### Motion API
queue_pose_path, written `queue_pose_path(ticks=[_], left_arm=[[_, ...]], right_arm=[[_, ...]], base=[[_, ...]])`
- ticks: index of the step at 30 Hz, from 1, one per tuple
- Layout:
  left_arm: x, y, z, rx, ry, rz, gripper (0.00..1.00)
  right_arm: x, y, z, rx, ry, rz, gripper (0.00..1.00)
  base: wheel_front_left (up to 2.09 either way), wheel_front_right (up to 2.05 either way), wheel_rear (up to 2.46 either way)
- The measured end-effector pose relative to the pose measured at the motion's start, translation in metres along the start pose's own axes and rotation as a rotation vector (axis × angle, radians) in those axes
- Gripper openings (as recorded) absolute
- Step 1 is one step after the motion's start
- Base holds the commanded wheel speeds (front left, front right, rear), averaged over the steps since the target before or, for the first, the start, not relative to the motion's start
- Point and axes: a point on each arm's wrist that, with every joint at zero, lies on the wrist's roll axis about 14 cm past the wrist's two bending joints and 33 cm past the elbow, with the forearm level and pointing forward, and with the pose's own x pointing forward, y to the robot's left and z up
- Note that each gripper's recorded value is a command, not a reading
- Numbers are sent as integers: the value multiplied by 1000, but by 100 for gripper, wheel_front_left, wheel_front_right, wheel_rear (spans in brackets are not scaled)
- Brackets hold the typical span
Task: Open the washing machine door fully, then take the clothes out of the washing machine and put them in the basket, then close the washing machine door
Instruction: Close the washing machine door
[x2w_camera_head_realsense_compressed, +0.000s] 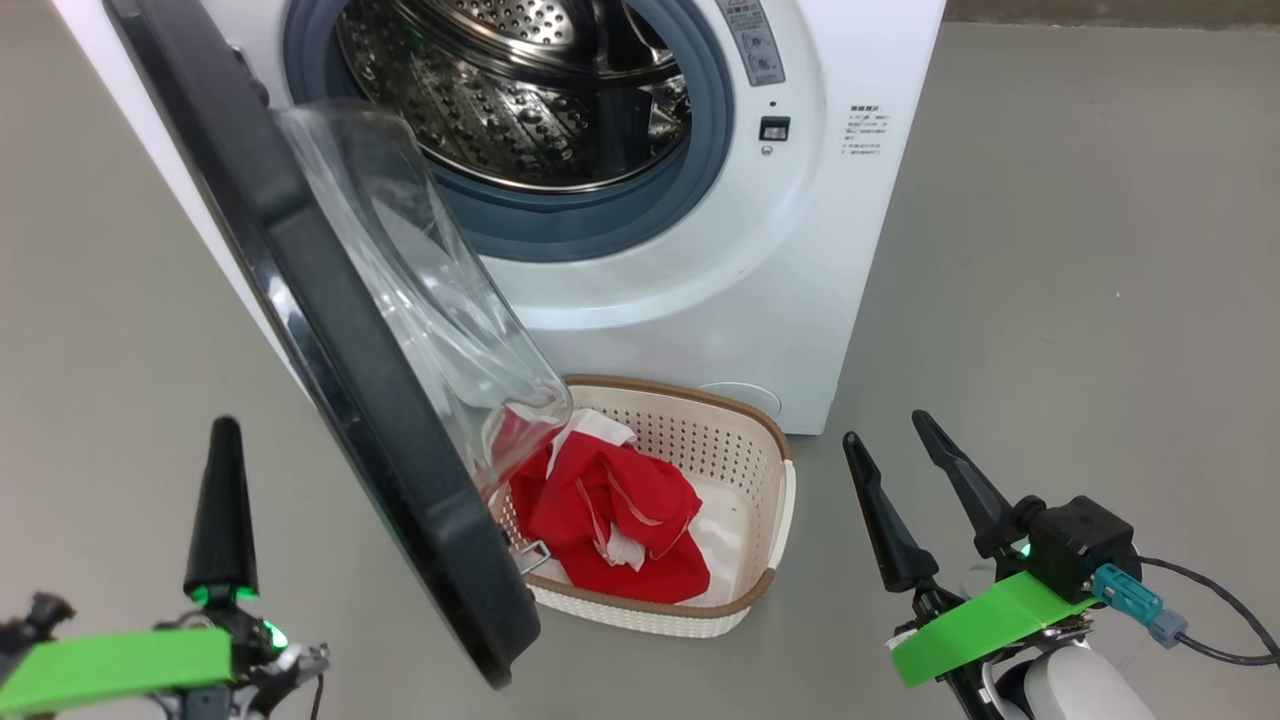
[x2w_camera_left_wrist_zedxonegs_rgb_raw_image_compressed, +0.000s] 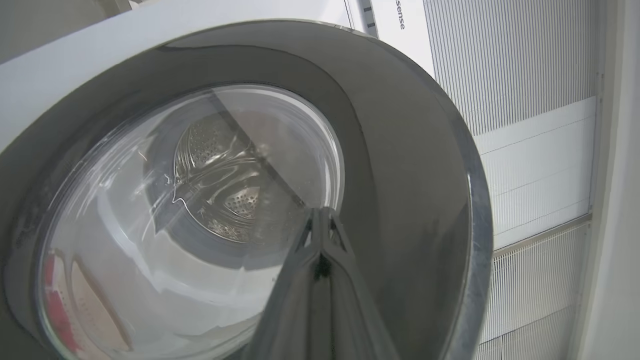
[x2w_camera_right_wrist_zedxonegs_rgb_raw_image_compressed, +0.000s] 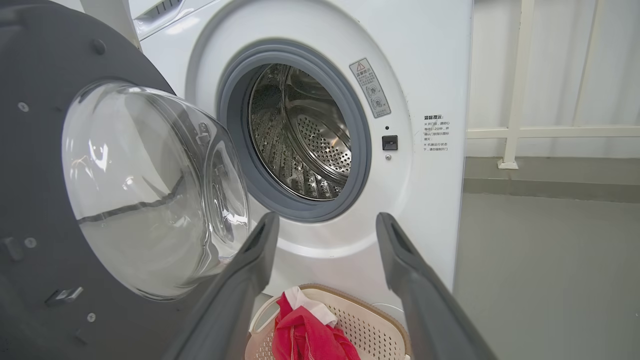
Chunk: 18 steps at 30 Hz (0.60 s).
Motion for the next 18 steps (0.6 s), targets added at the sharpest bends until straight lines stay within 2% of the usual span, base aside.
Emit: queue_pose_path(ticks=[4, 18], left_arm=[[4, -11, -12, -85, 81, 21, 0], [18, -29, -47, -142, 245, 15, 0]], right_arm=[[-1, -3, -1, 6, 1, -9, 100], [-10, -23, -3, 6, 7, -69, 100]], base=[[0, 0, 0], [0, 0, 0]])
